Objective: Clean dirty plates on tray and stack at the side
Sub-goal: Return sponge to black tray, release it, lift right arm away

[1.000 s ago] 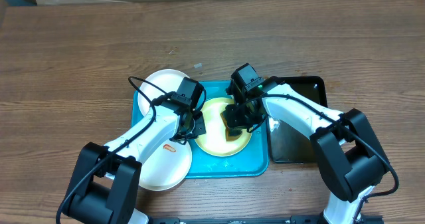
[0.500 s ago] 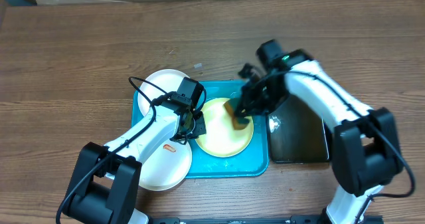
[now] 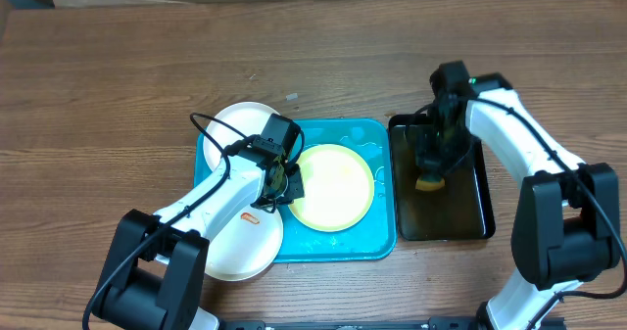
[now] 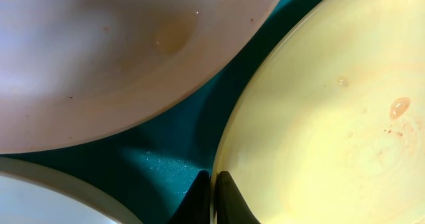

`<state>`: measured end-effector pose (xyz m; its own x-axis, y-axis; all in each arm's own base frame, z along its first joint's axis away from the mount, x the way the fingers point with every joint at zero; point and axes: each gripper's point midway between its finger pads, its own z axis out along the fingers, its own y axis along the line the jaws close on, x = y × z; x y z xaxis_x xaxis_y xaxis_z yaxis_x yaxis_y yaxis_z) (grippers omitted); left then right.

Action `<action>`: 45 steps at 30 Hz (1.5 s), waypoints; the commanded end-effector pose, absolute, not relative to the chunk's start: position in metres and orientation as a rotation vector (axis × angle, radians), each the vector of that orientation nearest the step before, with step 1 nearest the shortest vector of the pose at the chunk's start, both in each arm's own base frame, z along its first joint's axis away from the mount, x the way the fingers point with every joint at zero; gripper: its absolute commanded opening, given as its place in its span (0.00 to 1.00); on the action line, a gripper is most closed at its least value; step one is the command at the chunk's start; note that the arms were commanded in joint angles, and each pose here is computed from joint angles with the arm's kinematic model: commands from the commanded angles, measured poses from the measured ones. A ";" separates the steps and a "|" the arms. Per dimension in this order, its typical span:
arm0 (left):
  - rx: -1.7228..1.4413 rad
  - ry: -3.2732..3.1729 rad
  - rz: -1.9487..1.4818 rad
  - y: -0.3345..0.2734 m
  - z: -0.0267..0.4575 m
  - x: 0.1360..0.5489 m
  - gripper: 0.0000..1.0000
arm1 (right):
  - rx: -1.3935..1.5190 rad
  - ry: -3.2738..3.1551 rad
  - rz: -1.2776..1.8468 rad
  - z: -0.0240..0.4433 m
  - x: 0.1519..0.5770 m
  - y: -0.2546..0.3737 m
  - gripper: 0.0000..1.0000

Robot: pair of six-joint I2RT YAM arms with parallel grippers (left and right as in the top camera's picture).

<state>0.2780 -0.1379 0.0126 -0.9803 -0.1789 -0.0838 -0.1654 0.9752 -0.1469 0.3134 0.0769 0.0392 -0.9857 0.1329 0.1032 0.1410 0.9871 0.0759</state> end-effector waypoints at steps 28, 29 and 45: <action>-0.065 3.017 -0.245 -0.159 0.013 0.274 0.33 | -0.296 -3.202 -0.048 0.008 0.335 0.059 0.13; -0.064 3.017 -0.245 -0.159 0.013 0.274 0.32 | -0.306 -3.214 -0.019 0.008 0.337 0.055 0.04; -0.055 3.012 -0.248 -0.160 0.013 0.276 0.30 | -0.371 -2.998 -0.124 0.018 0.296 0.057 0.82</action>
